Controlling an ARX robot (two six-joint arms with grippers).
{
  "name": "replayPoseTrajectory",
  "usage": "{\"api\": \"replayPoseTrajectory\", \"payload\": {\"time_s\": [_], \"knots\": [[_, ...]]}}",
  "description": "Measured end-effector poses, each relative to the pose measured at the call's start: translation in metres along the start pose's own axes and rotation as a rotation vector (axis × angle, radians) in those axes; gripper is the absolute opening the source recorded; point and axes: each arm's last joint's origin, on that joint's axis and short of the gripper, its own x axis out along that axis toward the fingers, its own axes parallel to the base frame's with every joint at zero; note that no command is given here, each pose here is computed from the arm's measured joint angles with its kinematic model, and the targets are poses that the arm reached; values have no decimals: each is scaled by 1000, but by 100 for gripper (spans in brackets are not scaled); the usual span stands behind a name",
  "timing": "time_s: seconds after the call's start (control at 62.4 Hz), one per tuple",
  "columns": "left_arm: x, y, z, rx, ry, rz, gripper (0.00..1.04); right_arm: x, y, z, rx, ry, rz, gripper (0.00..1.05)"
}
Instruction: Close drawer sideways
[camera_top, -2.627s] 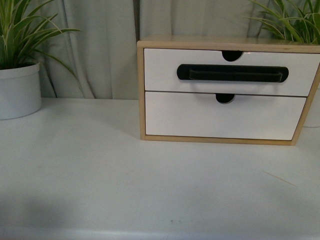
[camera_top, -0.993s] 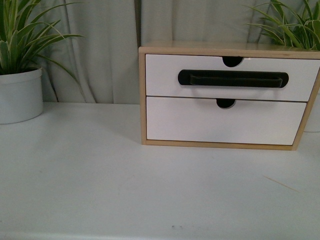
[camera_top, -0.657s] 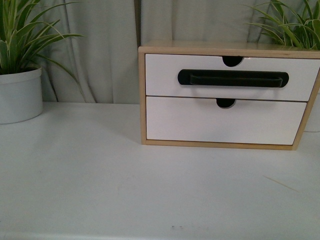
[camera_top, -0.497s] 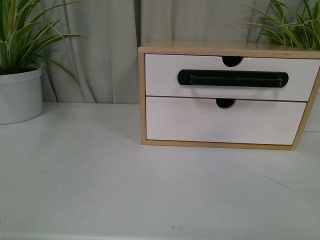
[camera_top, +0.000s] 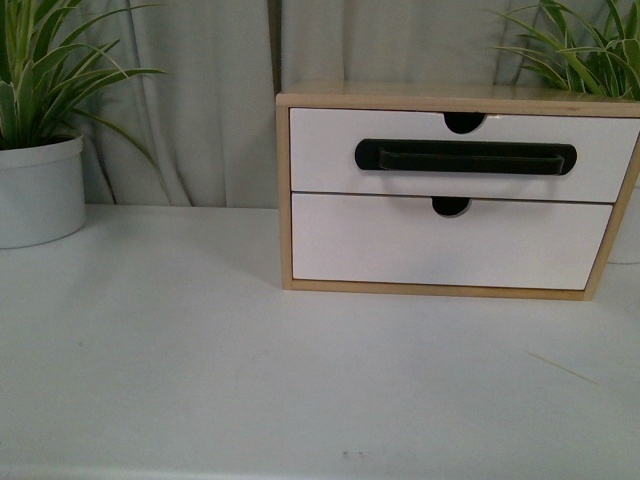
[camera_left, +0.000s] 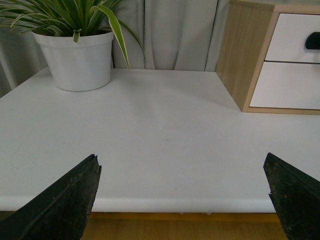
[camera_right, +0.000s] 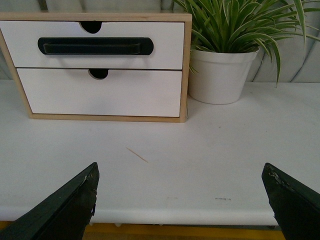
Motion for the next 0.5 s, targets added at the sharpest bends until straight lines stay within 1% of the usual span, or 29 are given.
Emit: {"api": "replayPoseTrajectory", "payload": {"time_s": [0.497], "knots": [[0,0,0,0,0,0,99,0,0,0,0,0,0,96]]}}
